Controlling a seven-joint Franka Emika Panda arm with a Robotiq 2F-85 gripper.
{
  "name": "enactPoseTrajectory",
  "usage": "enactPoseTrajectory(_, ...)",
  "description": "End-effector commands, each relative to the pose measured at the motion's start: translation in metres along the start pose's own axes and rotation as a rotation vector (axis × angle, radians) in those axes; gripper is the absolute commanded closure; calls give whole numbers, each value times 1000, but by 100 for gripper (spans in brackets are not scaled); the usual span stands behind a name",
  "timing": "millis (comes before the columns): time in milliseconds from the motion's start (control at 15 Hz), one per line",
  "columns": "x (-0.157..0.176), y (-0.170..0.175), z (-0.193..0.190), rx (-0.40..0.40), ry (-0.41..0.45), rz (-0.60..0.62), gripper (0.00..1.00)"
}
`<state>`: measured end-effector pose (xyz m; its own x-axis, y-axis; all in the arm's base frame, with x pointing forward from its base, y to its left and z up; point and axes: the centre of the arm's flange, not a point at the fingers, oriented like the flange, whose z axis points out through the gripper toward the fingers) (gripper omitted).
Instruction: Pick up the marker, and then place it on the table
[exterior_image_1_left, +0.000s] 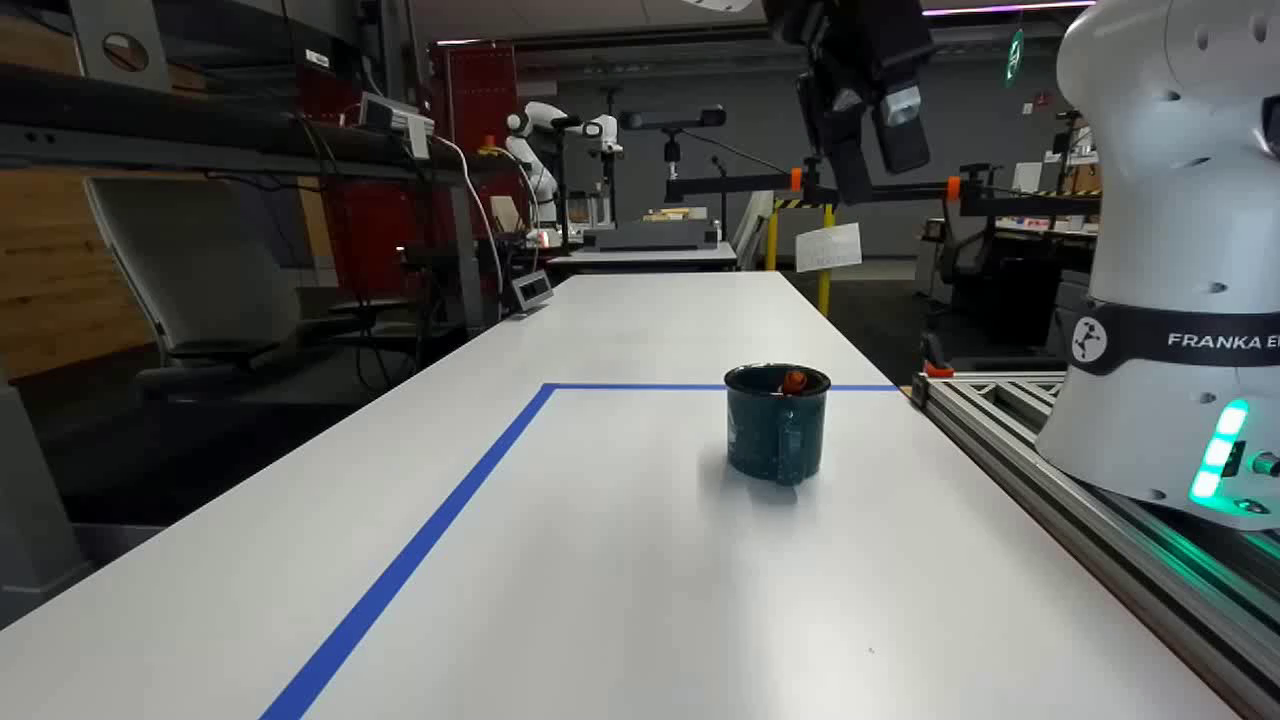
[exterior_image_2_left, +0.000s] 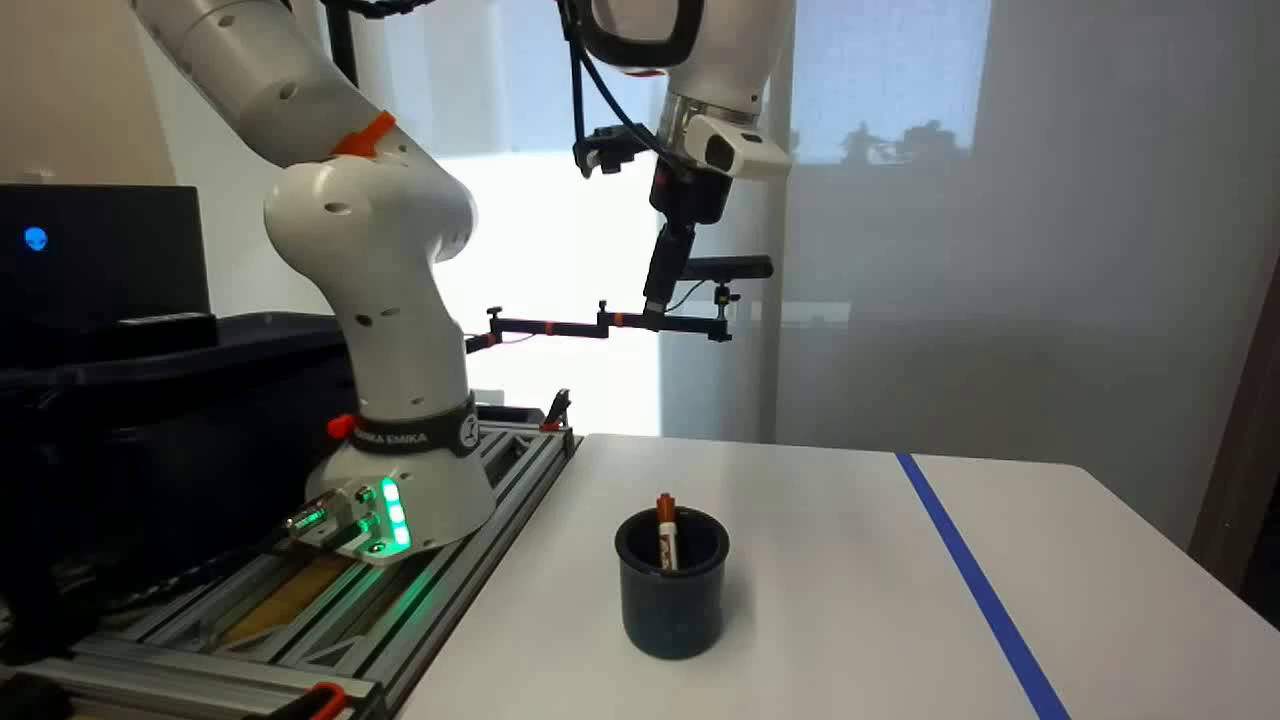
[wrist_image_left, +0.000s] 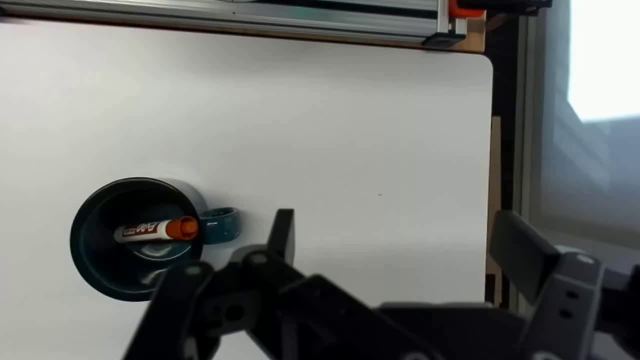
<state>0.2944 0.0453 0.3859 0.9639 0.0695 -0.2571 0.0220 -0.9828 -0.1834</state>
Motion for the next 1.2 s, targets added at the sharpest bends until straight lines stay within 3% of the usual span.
enactPoseTrajectory(0,0,0,0,0,0,0,0)
enactPoseTrajectory(333,4,-3,4,-5,6,4,0)
enactPoseTrajectory(1133,53,69,28,170,100,634,0)
